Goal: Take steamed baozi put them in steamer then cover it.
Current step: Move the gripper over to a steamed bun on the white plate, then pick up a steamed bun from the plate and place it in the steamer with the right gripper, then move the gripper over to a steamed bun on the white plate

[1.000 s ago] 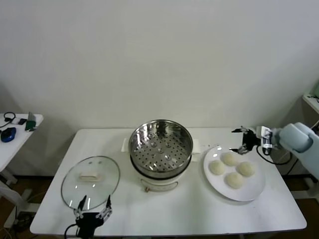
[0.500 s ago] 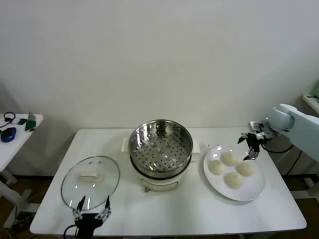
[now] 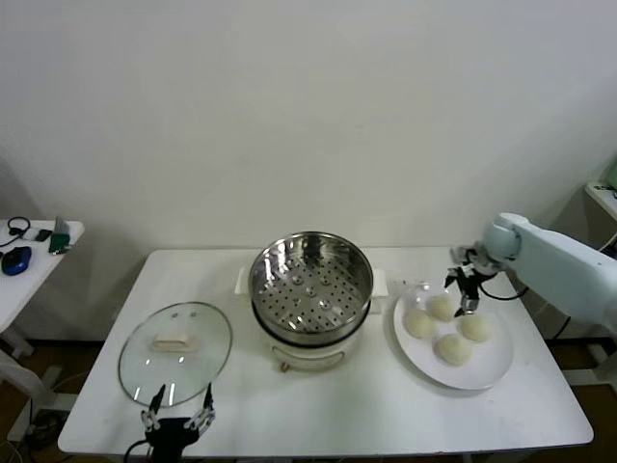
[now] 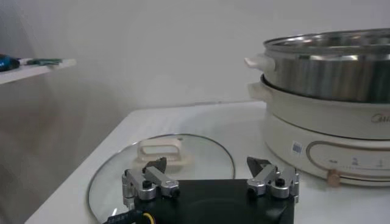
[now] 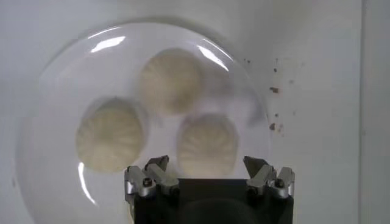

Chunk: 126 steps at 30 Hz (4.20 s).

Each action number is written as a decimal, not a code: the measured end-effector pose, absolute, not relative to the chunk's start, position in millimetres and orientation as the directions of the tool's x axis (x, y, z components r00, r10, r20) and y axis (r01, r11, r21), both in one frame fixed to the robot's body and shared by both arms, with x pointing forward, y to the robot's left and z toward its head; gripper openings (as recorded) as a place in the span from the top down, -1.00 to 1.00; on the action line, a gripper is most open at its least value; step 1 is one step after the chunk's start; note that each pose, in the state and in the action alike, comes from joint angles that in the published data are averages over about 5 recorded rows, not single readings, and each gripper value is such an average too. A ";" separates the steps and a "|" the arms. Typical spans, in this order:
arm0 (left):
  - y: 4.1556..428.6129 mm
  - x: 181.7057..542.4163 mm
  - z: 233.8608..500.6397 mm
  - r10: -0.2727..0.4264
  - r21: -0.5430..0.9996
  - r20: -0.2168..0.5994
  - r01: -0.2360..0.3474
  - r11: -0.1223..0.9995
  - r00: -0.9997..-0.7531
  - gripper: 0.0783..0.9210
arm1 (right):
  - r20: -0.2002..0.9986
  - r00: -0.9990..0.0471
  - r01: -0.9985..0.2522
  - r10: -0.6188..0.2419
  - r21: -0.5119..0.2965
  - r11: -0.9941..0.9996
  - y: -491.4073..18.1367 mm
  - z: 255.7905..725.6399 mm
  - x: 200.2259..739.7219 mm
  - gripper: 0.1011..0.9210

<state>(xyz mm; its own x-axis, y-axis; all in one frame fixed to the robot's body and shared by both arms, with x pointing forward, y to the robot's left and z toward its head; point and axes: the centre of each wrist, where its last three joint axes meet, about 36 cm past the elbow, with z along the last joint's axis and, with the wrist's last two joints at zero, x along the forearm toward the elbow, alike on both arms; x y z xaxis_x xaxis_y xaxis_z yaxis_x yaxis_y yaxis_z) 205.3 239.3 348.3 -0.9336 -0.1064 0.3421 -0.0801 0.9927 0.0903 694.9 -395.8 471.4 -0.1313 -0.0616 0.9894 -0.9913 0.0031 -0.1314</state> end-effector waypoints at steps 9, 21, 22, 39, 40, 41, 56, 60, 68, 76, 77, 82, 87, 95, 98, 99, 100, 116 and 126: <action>239.7 205.8 348.5 -0.107 0.088 0.345 -0.081 0.993 -0.932 -0.77 | 0.992 -0.117 -0.993 -0.042 -0.116 0.021 -393.1 460.9 700.6 -0.38; 238.6 208.1 349.1 -0.107 0.086 0.349 -0.081 0.993 -0.931 -0.77 | 0.989 -0.131 -0.990 -0.063 -0.133 -0.034 -386.2 493.3 707.3 -0.20; 238.5 208.1 349.3 -0.107 0.086 0.349 -0.082 0.993 -0.931 -0.77 | 0.988 -0.139 -0.989 -0.068 -0.142 -0.050 -383.5 502.7 709.0 -0.20; 237.9 210.8 353.1 -0.103 0.087 0.340 -0.078 0.993 -0.935 -0.77 | 0.940 -0.250 -0.680 -0.233 -0.342 -0.648 -218.2 735.0 706.5 -0.20; 237.9 211.0 352.8 -0.103 0.087 0.340 -0.078 0.993 -0.935 -0.77 | 0.941 -0.242 -0.642 -0.236 -0.338 -0.689 -203.7 739.5 702.2 -0.20; 238.0 211.2 352.6 -0.105 0.087 0.339 -0.079 0.993 -0.935 -0.77 | 0.943 -0.233 -0.601 -0.238 -0.332 -0.727 -189.3 742.4 697.8 -0.20; 237.1 209.3 355.5 -0.116 0.089 0.327 -0.092 0.992 -0.938 -0.77 | 0.970 -0.167 -0.154 -0.175 -0.201 -0.967 -75.2 673.2 693.9 -0.20; 236.5 208.8 355.3 -0.117 0.088 0.327 -0.093 0.992 -0.938 -0.77 | 0.971 -0.170 -0.100 -0.169 -0.187 -0.977 -62.5 649.6 707.4 -0.20; 237.6 208.6 353.1 -0.123 0.088 0.330 -0.099 0.991 -0.936 -0.77 | 0.973 -0.161 -0.068 -0.168 -0.181 -0.981 -46.8 612.1 728.7 -0.20; 238.1 208.6 352.0 -0.127 0.087 0.332 -0.104 0.991 -0.935 -0.77 | 0.976 -0.144 -0.066 -0.163 -0.174 -0.983 -41.0 596.3 737.6 -0.40; 238.1 208.6 352.3 -0.127 0.086 0.331 -0.104 0.991 -0.935 -0.77 | 0.976 -0.142 -0.069 -0.162 -0.173 -0.982 -41.5 597.2 738.2 -0.46; 237.4 208.0 354.5 -0.124 0.086 0.331 -0.101 0.991 -0.935 -0.77 | 0.977 -0.135 -0.097 -0.165 -0.179 -0.979 -49.7 624.4 740.7 -0.73; 236.2 206.0 356.3 -0.122 0.087 0.331 -0.099 0.991 -0.936 -0.77 | 0.976 -0.134 -0.217 -0.172 -0.198 -0.956 -81.4 672.7 740.0 -0.76; 234.5 206.6 355.6 -0.117 0.085 0.332 -0.094 0.992 -0.936 -0.77 | 0.971 -0.180 -0.647 -0.154 -0.235 -0.726 -198.8 724.8 713.5 -0.76; 233.5 207.9 354.5 -0.113 0.083 0.332 -0.090 0.992 -0.936 -0.77 | 0.973 -0.182 -0.786 -0.143 -0.232 -0.574 -240.7 716.3 694.0 -0.76; 233.3 208.5 354.1 -0.112 0.083 0.333 -0.089 0.993 -0.936 -0.77 | 0.973 -0.181 -0.821 -0.141 -0.229 -0.523 -252.1 711.0 687.2 -0.76; 233.3 209.0 353.7 -0.111 0.083 0.333 -0.088 0.993 -0.936 -0.77 | 0.974 -0.179 -0.853 -0.139 -0.224 -0.471 -262.9 704.7 680.4 -0.76; 238.0 210.1 350.2 -0.119 0.092 0.333 -0.093 0.991 -0.935 -0.77 | 0.991 -0.109 -0.991 -0.077 -0.115 -0.067 -313.1 565.1 636.5 -0.76; 238.0 209.2 347.2 -0.119 0.093 0.337 -0.093 0.991 -0.934 -0.77 | 0.992 -0.113 -0.993 -0.050 -0.114 -0.009 -306.5 496.7 639.4 -0.76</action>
